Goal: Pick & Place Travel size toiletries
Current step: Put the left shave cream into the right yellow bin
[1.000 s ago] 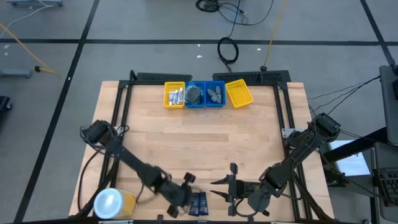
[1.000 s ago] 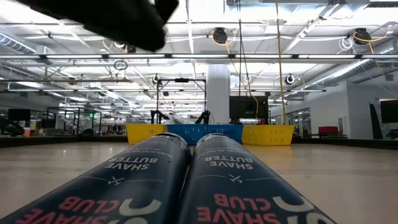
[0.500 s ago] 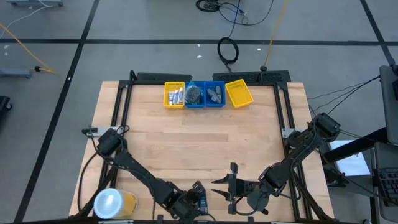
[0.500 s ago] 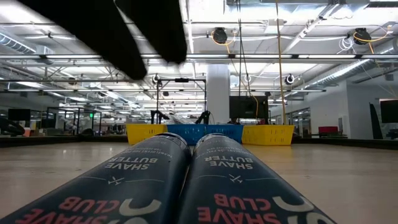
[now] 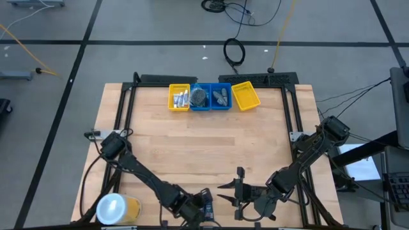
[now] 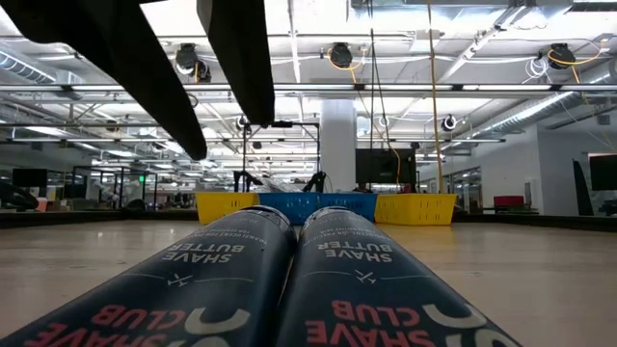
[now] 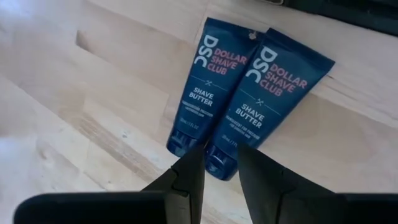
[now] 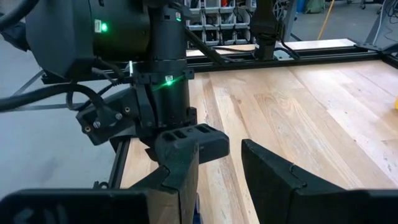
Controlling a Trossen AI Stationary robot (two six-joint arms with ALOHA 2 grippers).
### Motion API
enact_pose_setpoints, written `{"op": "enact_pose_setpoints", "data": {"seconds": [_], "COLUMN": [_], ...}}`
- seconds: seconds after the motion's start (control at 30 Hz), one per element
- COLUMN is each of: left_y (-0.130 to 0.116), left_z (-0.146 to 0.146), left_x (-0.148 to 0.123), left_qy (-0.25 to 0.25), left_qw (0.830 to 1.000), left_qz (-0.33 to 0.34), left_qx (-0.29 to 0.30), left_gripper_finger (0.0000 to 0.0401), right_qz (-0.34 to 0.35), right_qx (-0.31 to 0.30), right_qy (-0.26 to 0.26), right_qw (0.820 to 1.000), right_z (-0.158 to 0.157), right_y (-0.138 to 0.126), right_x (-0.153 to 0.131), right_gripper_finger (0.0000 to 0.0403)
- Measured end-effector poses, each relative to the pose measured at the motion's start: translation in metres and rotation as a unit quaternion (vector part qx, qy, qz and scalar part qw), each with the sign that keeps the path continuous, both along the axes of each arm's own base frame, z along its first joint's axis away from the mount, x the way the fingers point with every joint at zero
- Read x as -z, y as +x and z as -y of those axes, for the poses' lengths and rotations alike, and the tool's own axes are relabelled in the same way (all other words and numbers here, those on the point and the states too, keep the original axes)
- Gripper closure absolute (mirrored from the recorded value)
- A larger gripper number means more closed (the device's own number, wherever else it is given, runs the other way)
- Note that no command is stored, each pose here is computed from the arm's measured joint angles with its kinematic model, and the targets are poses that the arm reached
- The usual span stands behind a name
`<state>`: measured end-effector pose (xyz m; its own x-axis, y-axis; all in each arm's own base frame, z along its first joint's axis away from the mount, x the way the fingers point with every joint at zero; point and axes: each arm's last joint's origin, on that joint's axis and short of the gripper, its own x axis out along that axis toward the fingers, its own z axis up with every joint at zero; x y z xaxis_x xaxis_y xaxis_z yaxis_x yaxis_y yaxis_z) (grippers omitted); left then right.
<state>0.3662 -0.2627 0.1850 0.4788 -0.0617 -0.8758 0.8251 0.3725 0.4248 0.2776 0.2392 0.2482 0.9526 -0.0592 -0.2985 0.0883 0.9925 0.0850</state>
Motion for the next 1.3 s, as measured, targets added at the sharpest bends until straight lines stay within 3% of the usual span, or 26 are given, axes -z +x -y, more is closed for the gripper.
{"op": "enact_pose_setpoints", "data": {"seconds": [0.47, 0.77, 1.3], "left_y": [0.005, 0.01, 0.014], "left_z": [0.0, -0.001, -0.003], "left_x": [0.02, 0.03, 0.031], "left_qy": [0.016, -0.005, -0.007], "left_qw": [0.999, 0.999, 0.999], "left_qz": [-0.017, -0.035, -0.022], "left_qx": [0.025, 0.035, 0.028], "left_gripper_finger": [0.0304, 0.0304, 0.0304], "right_qz": [-0.002, -0.001, -0.005], "right_qx": [0.003, 0.006, -0.007], "right_qy": [-0.005, -0.004, 0.002], "right_qw": [1.0, 1.0, 1.0], "right_z": [0.002, 0.004, 0.004], "right_y": [0.002, 0.003, 0.003], "right_x": [0.0, 0.0, 0.0], "right_gripper_finger": [0.0289, 0.0289, 0.0289]}}
